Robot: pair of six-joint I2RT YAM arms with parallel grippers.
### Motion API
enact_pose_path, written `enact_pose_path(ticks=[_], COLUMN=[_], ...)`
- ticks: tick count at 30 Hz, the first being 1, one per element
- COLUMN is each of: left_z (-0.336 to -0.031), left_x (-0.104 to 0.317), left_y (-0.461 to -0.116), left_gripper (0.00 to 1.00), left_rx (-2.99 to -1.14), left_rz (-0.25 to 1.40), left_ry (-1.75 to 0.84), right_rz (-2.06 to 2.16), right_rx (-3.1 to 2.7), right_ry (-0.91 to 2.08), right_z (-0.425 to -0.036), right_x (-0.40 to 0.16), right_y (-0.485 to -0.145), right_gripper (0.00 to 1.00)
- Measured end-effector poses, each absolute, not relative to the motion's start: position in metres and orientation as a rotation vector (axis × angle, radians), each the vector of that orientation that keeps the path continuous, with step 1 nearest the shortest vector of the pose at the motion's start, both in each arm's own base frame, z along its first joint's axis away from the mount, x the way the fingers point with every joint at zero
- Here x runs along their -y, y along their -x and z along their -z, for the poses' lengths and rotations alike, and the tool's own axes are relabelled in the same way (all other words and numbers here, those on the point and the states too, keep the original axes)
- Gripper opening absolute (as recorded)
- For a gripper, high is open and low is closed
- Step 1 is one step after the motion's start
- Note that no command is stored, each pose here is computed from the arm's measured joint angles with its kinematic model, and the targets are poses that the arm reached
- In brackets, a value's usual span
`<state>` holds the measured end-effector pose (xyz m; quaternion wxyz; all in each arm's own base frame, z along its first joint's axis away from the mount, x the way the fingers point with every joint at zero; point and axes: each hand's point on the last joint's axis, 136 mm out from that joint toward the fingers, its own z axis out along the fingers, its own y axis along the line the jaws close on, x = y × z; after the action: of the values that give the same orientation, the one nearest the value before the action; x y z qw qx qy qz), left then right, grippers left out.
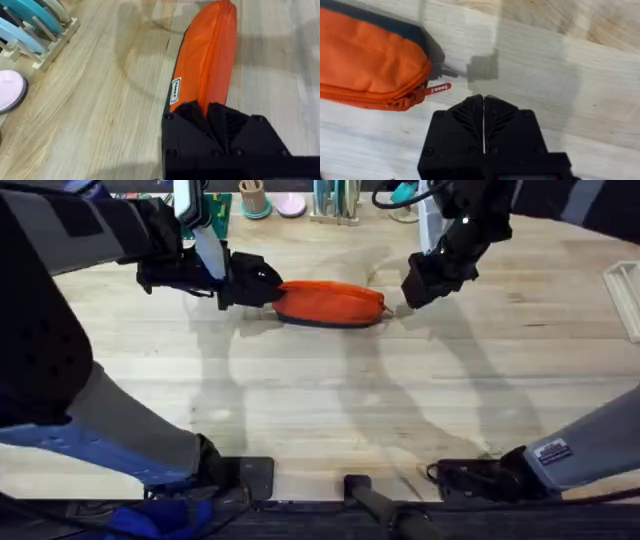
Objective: Unzip the bag, pick up the pens from the table one at a time and place them inside, then zip the bag closed.
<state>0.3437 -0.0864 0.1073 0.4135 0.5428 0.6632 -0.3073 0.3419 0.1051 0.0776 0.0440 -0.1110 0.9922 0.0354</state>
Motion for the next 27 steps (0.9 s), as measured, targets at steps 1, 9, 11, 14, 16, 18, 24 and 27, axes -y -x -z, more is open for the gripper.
enact_pose_path(ticks=[1, 9, 11, 14, 16, 18, 24, 27], left_z=[-0.107, -0.107, -0.107, -0.107, -0.107, -0.107, -0.107, -0.107], left_x=[0.086, 0.086, 0.086, 0.086, 0.086, 0.086, 0.086, 0.086], left_y=[-0.344, -0.344, -0.344, -0.344, -0.344, -0.344, -0.343, -0.343], left_gripper=[0.041, 0.041, 0.041, 0.041, 0.041, 0.041, 0.041, 0.041], left_rx=[-1.667, -1.667, -1.667, -1.667, -1.667, -1.667, -1.67, -1.67], left_rz=[0.772, 0.772, 0.773, 0.773, 0.773, 0.773, 0.776, 0.775], left_ry=[-1.365, -1.365, -1.365, -1.365, -1.365, -1.365, -1.363, -1.363], right_rz=[-0.108, -0.112, -0.117, -0.122, -0.124, -0.125, -0.124, -0.127], right_rx=[-3.033, -3.012, -2.991, -2.962, -2.951, -2.948, -2.949, -2.931], right_ry=[0.339, 0.338, 0.336, 0.334, 0.334, 0.333, 0.336, 0.341], right_z=[-0.078, -0.084, -0.091, -0.101, -0.105, -0.106, -0.109, -0.119], right_x=[-0.105, -0.105, -0.105, -0.106, -0.106, -0.105, -0.105, -0.104], right_y=[-0.342, -0.343, -0.343, -0.344, -0.344, -0.343, -0.341, -0.338], right_gripper=[0.034, 0.034, 0.034, 0.035, 0.034, 0.037, 0.527, 0.945])
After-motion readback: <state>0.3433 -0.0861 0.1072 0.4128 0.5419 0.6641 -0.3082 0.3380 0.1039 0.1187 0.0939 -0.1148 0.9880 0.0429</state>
